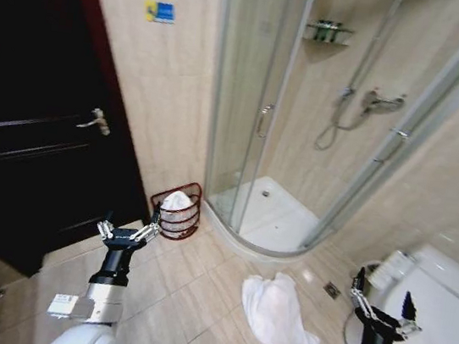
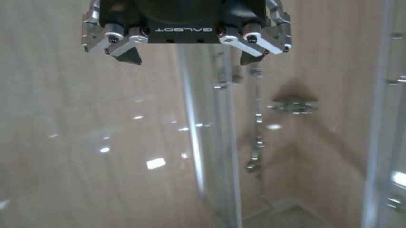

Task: Discard the used towel into the hamper.

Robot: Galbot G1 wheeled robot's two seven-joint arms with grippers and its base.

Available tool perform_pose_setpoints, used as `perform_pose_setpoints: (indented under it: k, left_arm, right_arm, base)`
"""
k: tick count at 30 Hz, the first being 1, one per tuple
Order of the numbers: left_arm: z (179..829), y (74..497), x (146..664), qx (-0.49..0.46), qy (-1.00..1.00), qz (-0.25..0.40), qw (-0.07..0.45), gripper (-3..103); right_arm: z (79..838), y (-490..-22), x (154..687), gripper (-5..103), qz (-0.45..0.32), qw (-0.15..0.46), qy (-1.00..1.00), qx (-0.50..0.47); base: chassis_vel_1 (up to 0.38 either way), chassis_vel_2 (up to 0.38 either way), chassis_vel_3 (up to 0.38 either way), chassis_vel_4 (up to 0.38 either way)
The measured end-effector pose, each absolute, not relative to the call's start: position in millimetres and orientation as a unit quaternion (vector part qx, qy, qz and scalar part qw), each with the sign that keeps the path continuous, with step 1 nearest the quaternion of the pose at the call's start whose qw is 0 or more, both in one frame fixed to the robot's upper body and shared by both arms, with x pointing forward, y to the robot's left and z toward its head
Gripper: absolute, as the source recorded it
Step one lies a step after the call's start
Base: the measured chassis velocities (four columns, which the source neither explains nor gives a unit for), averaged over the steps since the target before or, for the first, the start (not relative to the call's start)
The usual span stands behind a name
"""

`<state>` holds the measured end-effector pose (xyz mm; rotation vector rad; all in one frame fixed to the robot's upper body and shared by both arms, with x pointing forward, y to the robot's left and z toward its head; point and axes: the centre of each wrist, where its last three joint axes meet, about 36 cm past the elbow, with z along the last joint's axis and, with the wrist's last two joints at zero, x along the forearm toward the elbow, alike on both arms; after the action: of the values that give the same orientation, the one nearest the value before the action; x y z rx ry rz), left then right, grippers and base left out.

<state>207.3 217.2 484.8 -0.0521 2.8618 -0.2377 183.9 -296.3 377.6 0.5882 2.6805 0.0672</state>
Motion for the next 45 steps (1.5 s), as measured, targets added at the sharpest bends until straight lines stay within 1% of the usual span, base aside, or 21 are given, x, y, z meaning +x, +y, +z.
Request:
perform_pose_setpoints:
  k: [5, 7, 15, 21, 22, 25, 27, 30, 31, 33, 40, 41, 43, 44, 45]
  left_arm:
    - [485, 217, 207, -0.018, 0.987, -0.082, 0.134, 100]
    - [485, 217, 207, -0.018, 0.987, -0.082, 0.134, 100]
    - [485, 217, 207, -0.018, 0.987, -0.082, 0.134, 100]
    - [485, 217, 207, -0.018, 0.987, -0.082, 0.134, 100]
    - [485, 217, 207, -0.018, 0.987, -0.082, 0.134, 100]
    - [485, 217, 207, -0.018, 0.987, -0.082, 0.134, 100]
    - [485, 217, 207, -0.018, 0.987, -0.082, 0.134, 100]
    - [485, 217, 207, -0.018, 0.987, -0.082, 0.134, 100]
    - [485, 217, 207, -0.018, 0.987, -0.082, 0.134, 100]
    - [485, 217, 207, -0.018, 0.987, -0.082, 0.134, 100]
    - [485, 217, 207, -0.018, 0.987, -0.082, 0.134, 100]
    - [485, 217, 207, -0.018, 0.987, -0.082, 0.134, 100]
    - [485, 217, 207, -0.018, 0.987, -0.082, 0.134, 100]
    - [485, 217, 207, -0.018, 0.987, -0.082, 0.134, 100]
    - [485, 217, 207, -0.018, 0.987, -0.082, 0.134, 100]
  right_arm:
    - [369, -299, 182, 100, 0.029, 0.197, 0.956, 0.215]
    - [361, -301, 186, 100, 0.026, 0.216, 0.95, 0.224]
    - [348, -306, 183, 100, 0.012, 0.244, 0.941, 0.236]
    - [336, -304, 178, 100, 0.013, 0.238, 0.941, 0.241]
    - [336, -304, 178, 100, 0.013, 0.233, 0.942, 0.242]
    - [323, -308, 177, 100, 0.037, 0.182, 0.946, 0.264]
    - [321, -309, 176, 100, 0.039, 0.176, 0.947, 0.267]
    - [300, -309, 170, 100, 0.061, 0.124, 0.95, 0.279]
    - [300, -309, 170, 100, 0.061, 0.124, 0.95, 0.279]
    - [288, -301, 165, 100, 0.08, 0.086, 0.955, 0.271]
    - [252, -294, 159, 100, 0.07, 0.049, 0.97, 0.228]
    - [245, -293, 157, 100, 0.071, 0.034, 0.973, 0.217]
    - [245, -293, 157, 100, 0.071, 0.034, 0.973, 0.217]
    - [233, -292, 155, 100, 0.077, 0.012, 0.976, 0.201]
    - [228, -292, 153, 100, 0.08, 0.004, 0.977, 0.196]
  base:
    - [-0.131, -0.121, -0.123, -0.125]
    - [-0.139, -0.131, -0.136, -0.135]
    - [-0.123, -0.118, -0.117, -0.114]
    - [-0.029, -0.024, -0.025, -0.023]
    - [0.0, 0.0, 0.0, 0.0]
    - [0.0, 0.0, 0.0, 0.0]
    - [0.0, 0.0, 0.0, 0.0]
    - [0.0, 0.0, 0.0, 0.0]
    - [0.0, 0.0, 0.0, 0.0]
    - [0.0, 0.0, 0.0, 0.0]
    - [0.0, 0.0, 0.0, 0.0]
    - [0.0, 0.0, 0.0, 0.0]
    - [0.0, 0.0, 0.0, 0.0]
    - [0.0, 0.0, 0.0, 0.0]
    - [0.0, 0.0, 0.0, 0.0]
